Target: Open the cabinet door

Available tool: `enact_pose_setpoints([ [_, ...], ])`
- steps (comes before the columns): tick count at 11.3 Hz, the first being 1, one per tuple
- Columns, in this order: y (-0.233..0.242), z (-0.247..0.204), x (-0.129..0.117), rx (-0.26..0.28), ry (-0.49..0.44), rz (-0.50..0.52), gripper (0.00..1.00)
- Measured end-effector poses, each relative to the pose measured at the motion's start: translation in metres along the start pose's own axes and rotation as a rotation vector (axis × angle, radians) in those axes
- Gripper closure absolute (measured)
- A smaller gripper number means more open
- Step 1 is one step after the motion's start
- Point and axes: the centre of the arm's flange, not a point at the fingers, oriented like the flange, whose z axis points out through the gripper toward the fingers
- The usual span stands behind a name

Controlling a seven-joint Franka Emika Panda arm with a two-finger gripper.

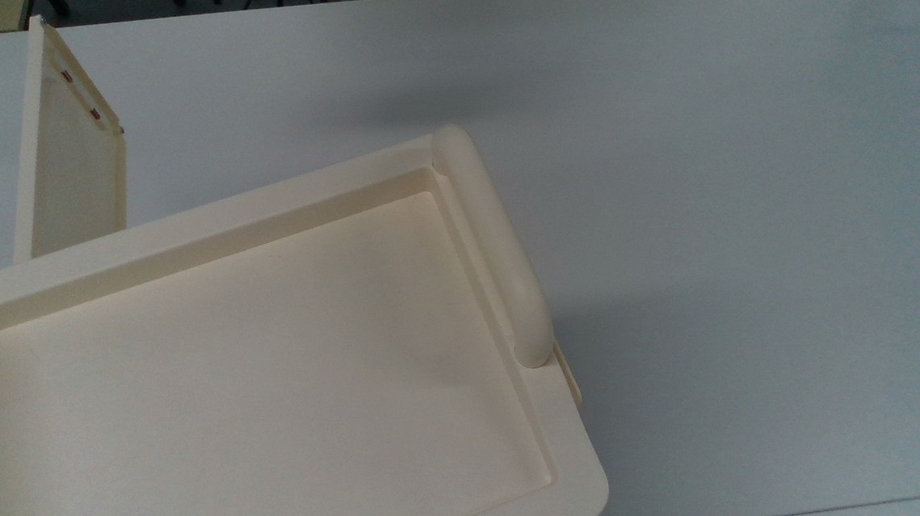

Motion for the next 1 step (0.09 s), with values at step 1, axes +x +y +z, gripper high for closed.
enact_pose_setpoints([
  [1, 0.0004, 0.0, 0.0, -0.004, 0.0, 0.0, 0.0],
])
